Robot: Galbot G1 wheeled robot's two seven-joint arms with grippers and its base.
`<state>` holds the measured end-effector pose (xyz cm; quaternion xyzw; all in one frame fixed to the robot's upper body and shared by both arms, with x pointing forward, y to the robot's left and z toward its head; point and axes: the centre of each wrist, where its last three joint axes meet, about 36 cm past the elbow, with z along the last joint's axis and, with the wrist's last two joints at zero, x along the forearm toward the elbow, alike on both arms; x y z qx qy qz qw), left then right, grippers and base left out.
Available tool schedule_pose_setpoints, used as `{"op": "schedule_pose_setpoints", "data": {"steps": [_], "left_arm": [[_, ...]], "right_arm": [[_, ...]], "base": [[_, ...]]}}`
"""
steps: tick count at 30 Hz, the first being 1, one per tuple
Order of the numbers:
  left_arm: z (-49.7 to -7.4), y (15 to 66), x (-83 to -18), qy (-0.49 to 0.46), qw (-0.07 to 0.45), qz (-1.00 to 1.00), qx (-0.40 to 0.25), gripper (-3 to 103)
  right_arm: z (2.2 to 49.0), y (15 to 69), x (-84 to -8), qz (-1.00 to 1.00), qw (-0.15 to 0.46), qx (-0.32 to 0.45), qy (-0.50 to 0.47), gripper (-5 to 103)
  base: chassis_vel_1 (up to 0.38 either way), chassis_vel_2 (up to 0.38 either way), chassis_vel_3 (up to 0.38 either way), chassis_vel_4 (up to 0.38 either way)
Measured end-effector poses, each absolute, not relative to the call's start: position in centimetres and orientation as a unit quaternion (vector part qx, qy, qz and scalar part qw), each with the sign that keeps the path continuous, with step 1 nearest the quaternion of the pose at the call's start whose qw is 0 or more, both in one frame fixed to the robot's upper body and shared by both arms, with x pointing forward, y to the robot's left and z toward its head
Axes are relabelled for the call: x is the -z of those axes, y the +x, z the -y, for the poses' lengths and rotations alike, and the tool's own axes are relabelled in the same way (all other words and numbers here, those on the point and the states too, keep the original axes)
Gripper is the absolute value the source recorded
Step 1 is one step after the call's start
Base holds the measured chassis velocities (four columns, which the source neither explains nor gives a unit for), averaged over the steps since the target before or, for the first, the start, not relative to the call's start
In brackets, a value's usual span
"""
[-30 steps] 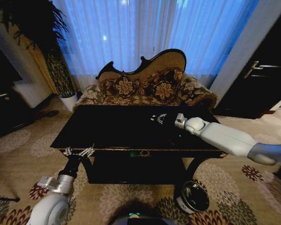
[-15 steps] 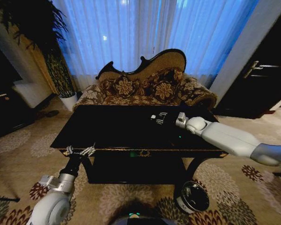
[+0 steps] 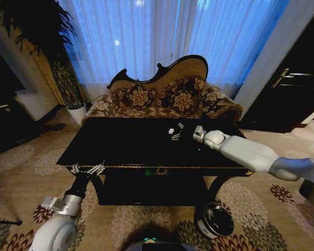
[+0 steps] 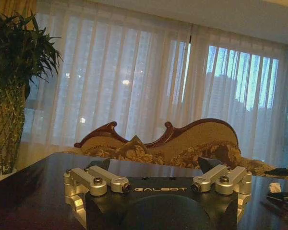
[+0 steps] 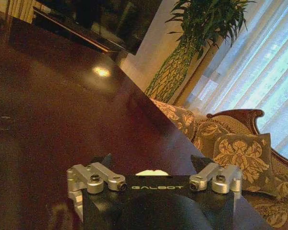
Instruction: Move to the front of the table and place the trash on the table into the trash bin.
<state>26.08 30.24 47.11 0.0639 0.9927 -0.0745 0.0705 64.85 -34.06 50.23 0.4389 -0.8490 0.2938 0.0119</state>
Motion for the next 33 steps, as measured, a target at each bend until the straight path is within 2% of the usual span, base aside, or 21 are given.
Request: {"op": "schedule_pose_setpoints", "data": {"steps": [2,3,6,9,12,13,15,17,20,21,24,33], "left_arm": [[-30.2,26.1,-47.1,0.065,0.071,-0.993,0.076,100],[-30.2,26.1,-47.1,0.065,0.071,-0.993,0.076,100],[-30.1,26.1,-47.0,0.065,0.07,-0.993,0.076,100],[-30.1,26.1,-47.0,0.065,0.069,-0.992,0.077,100],[-30.0,26.2,-47.0,0.066,0.07,-0.992,0.078,100],[-30.0,26.2,-47.0,0.066,0.07,-0.992,0.078,100],[-29.9,26.2,-46.9,0.066,0.07,-0.992,0.079,100],[-29.9,26.2,-46.9,0.065,0.07,-0.992,0.079,100],[-30.0,26.1,-46.7,0.064,0.069,-0.992,0.081,100],[-30.0,26.1,-46.7,0.064,0.069,-0.992,0.081,100],[-30.1,26.0,-46.6,0.063,0.07,-0.992,0.079,100],[-30.0,26.1,-46.8,0.065,0.073,-0.992,0.08,100]], "right_arm": [[34.1,65.0,-50.2,0.849,0.013,-0.295,0.438,84],[34.1,65.0,-50.2,0.849,0.013,-0.295,0.438,84],[34.1,65.1,-50.1,0.846,0.016,-0.298,0.441,66],[34.1,65.1,-50.2,0.844,0.017,-0.301,0.443,61],[34.2,65.5,-50.6,0.839,0.023,-0.31,0.447,45],[34.2,65.5,-50.6,0.839,0.023,-0.31,0.447,45],[34.3,65.7,-50.7,0.836,0.027,-0.315,0.449,34],[34.2,65.7,-50.7,0.835,0.027,-0.317,0.45,34],[34.0,65.8,-50.6,0.832,0.029,-0.318,0.455,18],[34.0,65.8,-50.6,0.832,0.029,-0.318,0.455,18],[33.9,65.8,-50.7,0.831,0.029,-0.317,0.455,3],[34.0,64.8,-52.0,0.836,0.019,-0.305,0.455,2]], "base": [[0.0,0.0,0.0,0.0],[0.0,0.0,0.0,0.0],[0.0,0.0,0.0,0.0],[0.0,0.0,0.0,0.0],[0.0,0.0,0.0,0.0],[0.0,0.0,0.0,0.0],[0.0,0.0,0.0,0.0],[0.0,0.0,0.0,0.0],[0.0,0.0,0.0,0.0],[0.0,0.0,0.0,0.0],[0.0,0.0,0.0,0.0],[0.0,0.0,0.0,0.0]]}}
